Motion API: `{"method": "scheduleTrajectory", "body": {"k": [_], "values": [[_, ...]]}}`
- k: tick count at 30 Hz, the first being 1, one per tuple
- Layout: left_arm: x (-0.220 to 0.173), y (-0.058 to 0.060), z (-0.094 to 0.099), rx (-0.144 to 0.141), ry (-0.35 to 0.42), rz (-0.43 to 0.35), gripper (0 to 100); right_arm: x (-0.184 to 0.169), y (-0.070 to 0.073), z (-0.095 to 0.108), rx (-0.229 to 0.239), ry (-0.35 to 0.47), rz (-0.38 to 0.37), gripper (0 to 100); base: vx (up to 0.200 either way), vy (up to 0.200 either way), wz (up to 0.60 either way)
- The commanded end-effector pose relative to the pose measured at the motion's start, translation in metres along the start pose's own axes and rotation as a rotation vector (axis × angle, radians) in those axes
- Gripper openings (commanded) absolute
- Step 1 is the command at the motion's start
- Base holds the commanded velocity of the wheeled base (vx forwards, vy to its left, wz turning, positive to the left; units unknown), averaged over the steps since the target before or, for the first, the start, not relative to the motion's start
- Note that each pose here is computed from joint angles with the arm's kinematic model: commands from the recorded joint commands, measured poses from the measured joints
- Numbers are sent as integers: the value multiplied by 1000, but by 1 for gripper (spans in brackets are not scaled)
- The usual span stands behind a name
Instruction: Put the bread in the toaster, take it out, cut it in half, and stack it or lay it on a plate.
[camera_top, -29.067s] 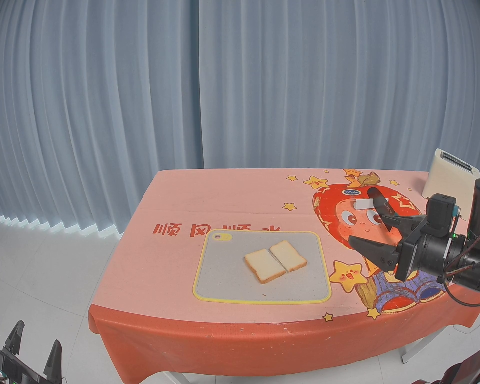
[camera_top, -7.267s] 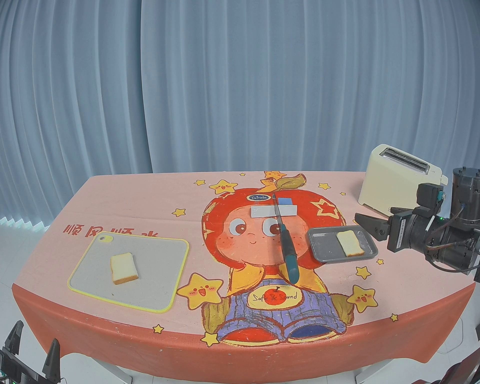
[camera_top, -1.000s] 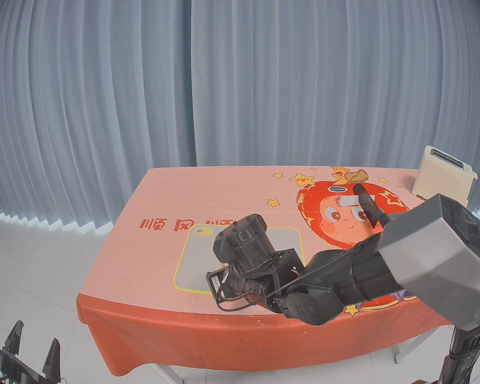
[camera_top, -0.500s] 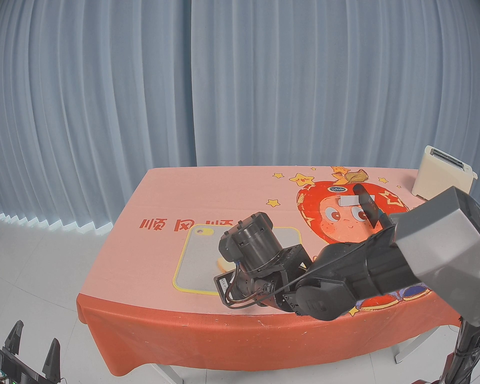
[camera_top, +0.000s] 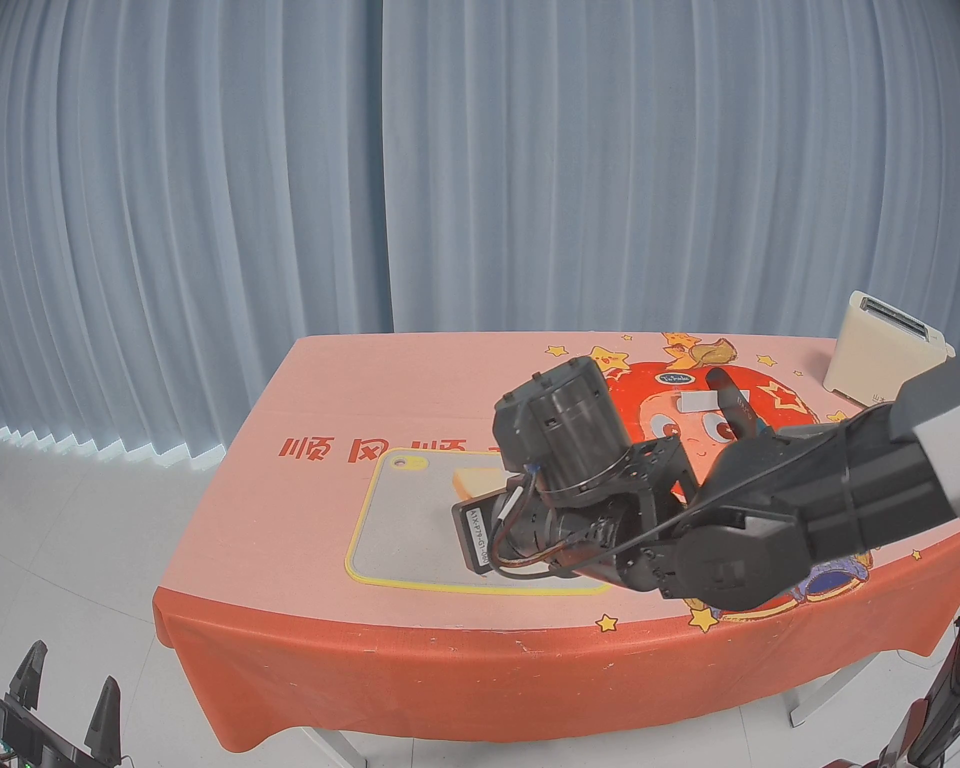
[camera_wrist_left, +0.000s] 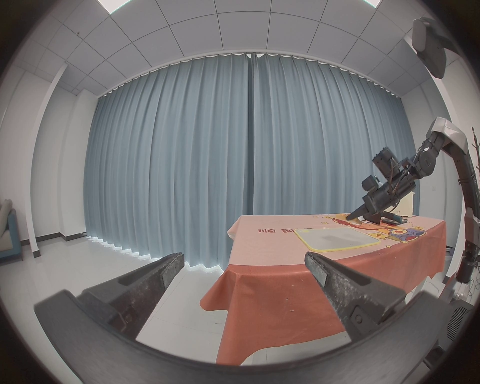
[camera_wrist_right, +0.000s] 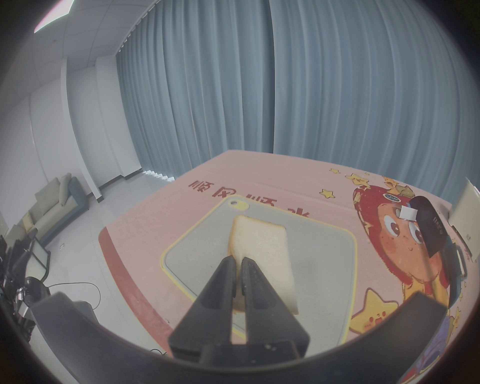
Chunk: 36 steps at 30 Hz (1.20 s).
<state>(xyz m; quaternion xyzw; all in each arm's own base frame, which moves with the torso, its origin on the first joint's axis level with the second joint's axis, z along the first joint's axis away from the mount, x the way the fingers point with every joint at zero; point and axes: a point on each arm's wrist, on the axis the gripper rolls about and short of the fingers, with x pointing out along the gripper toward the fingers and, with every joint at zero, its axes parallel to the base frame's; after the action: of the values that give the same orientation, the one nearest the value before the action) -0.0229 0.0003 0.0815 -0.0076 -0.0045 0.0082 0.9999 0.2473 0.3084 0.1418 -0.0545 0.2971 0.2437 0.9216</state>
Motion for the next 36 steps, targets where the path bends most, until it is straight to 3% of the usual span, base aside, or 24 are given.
{"method": "scheduleTrajectory", "body": {"k": [1,9,14,27,36], "values": [[0,0,-5,-2,7,1,100,-28,-7,15,25,-64,15,0,0,0,0],[0,0,-5,-2,7,-1,100,-57,-29,21,94,-101,7,0,0,0,0],[0,0,-5,-2,7,1,100,-71,-41,19,110,-112,-8,0,0,0,0],[0,0,-5,0,7,1,100,-87,-48,3,104,-88,-14,0,0,0,0],[0,0,-5,0,7,1,100,-91,-44,2,103,-86,13,0,0,0,0]]}}
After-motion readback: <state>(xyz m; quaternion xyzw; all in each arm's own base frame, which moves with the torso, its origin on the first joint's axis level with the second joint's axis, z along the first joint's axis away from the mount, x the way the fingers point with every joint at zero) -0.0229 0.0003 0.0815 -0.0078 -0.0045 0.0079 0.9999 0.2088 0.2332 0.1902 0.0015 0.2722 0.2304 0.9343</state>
